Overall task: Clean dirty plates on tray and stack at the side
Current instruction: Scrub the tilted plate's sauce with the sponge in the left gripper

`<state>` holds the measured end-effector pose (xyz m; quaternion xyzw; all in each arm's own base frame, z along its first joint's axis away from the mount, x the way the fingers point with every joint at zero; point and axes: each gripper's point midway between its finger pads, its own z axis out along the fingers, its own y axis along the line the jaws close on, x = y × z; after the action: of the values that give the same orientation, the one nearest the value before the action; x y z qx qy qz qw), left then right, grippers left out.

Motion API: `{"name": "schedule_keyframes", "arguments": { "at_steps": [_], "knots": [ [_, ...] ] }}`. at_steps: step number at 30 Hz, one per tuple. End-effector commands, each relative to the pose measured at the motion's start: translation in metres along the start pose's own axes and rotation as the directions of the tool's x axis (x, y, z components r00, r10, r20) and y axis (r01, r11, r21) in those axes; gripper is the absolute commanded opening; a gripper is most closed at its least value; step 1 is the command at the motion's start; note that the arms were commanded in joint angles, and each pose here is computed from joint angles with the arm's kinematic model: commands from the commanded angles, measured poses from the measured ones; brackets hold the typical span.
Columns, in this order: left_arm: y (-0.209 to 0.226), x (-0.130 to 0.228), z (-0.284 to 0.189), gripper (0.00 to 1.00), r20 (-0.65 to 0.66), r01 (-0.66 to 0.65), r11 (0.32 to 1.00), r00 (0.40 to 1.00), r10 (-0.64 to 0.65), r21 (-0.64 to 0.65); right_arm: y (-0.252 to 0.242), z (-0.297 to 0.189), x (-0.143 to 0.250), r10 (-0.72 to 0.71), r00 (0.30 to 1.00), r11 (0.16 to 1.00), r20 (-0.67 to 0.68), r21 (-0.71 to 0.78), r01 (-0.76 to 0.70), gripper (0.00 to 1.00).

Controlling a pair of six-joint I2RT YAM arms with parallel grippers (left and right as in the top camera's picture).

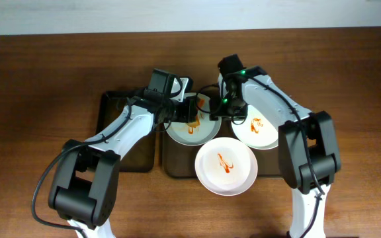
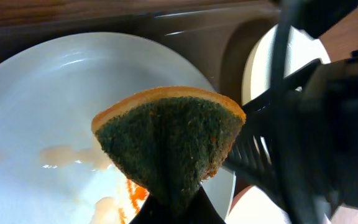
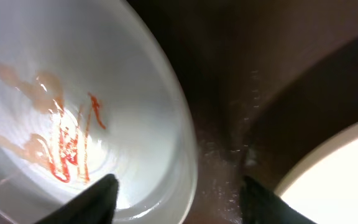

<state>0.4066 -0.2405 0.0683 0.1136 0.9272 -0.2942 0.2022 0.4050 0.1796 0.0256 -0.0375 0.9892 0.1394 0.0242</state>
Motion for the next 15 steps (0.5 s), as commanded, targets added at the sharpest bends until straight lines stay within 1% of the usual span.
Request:
{"name": "schedule_keyframes", "arguments": {
  "at_steps": [1,2,3,4,6,8,9,10,12,13,14,15],
  "knots": [
    [0.007,-0.001,0.001,0.00,0.008,0.006,0.999,1.000,-0.006,-0.035,-0.009,-0.024,-0.018,0.074,0.997,0.984,0.012,-0.161,-0.071,0.71],
    [0.008,0.001,0.002,0.00,0.002,0.009,0.999,1.000,-0.009,-0.037,-0.011,-0.025,-0.017,0.057,0.998,0.983,0.010,-0.174,-0.055,0.61],
    [0.010,0.003,0.006,0.00,-0.005,0.009,0.999,1.000,-0.009,-0.049,-0.011,-0.025,-0.016,0.053,0.999,0.984,0.007,-0.171,-0.051,0.31],
    [0.012,0.009,0.016,0.00,-0.022,0.006,0.998,1.000,-0.007,-0.057,-0.012,-0.025,-0.013,0.056,0.998,0.984,-0.004,-0.169,-0.056,0.22],
    [0.010,0.022,0.037,0.00,-0.057,-0.009,0.999,0.998,0.006,-0.049,-0.012,-0.024,-0.012,0.057,0.998,0.984,-0.008,-0.169,-0.058,0.23],
    [0.003,0.020,0.044,0.00,-0.042,-0.031,0.999,0.999,0.030,-0.034,-0.010,-0.022,-0.010,0.053,0.998,0.984,-0.016,-0.167,-0.055,0.22],
    [0.000,0.019,0.046,0.00,-0.034,-0.041,0.999,0.999,0.040,-0.028,-0.009,-0.019,-0.008,0.050,0.999,0.985,-0.021,-0.166,-0.053,0.29],
    [-0.003,0.018,0.049,0.00,-0.027,-0.052,0.998,0.998,0.052,-0.021,-0.007,-0.012,-0.007,0.038,0.999,0.986,-0.012,-0.165,-0.039,0.37],
    [-0.004,0.022,0.053,0.00,-0.039,-0.055,0.998,0.998,0.054,-0.021,-0.003,-0.001,-0.005,0.021,1.000,0.985,0.001,-0.170,-0.020,0.38],
    [-0.003,0.024,0.055,0.00,-0.043,-0.053,0.998,0.998,0.052,-0.022,-0.001,0.007,-0.002,0.009,1.000,0.985,0.003,-0.172,-0.008,0.35],
    [-0.003,0.024,0.055,0.00,-0.045,-0.052,0.998,0.998,0.051,-0.022,0.000,0.012,0.000,0.003,1.000,0.985,0.005,-0.173,-0.002,0.24],
    [-0.002,0.024,0.055,0.00,-0.045,-0.052,0.998,0.998,0.051,-0.022,0.000,0.017,0.002,-0.003,1.000,0.985,0.005,-0.172,0.004,0.09]
  ]
}}
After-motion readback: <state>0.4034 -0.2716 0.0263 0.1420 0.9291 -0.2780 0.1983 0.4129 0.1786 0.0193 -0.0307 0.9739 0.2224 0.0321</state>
